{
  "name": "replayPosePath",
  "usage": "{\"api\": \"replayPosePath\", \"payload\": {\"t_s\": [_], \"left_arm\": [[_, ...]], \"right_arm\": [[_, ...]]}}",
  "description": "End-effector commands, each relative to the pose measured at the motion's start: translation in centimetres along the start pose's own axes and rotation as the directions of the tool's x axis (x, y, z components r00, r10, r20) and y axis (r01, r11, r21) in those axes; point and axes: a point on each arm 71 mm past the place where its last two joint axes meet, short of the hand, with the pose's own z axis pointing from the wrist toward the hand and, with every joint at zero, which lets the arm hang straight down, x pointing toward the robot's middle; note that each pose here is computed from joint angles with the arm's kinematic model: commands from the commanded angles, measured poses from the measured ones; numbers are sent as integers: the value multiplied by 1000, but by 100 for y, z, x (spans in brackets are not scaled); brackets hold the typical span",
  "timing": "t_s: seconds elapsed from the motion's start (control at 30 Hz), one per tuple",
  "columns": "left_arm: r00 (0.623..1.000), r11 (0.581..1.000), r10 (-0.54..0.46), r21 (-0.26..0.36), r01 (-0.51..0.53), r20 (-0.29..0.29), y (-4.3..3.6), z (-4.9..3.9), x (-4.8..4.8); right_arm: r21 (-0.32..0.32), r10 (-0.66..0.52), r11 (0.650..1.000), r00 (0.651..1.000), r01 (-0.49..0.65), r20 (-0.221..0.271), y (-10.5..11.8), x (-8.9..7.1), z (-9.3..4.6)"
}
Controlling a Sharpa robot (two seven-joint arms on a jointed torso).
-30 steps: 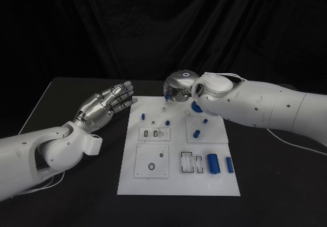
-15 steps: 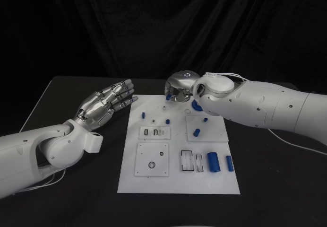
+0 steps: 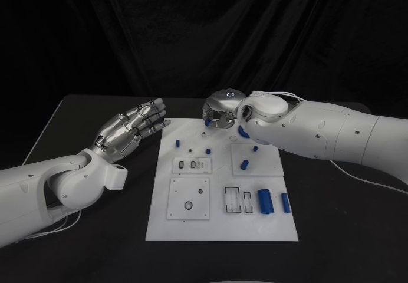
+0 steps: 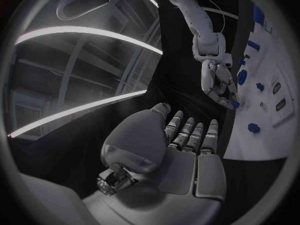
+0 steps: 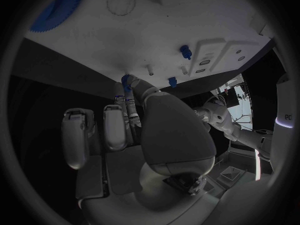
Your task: Assemble the parts on the task board
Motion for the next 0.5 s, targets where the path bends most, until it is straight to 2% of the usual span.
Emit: {"api": "replayPosePath", "payload": {"t_s": [0.03,0.5], "left_arm": [[1000,978,-18,210,20,-9,-153,-4,10],[1000,978,-20,206,22,-9,-147,4,7]], "right_arm": [[13,0,1000,1000,0,-6,-2,26,13],[42,2,999,999,-1,-39,4,91,49]]}}
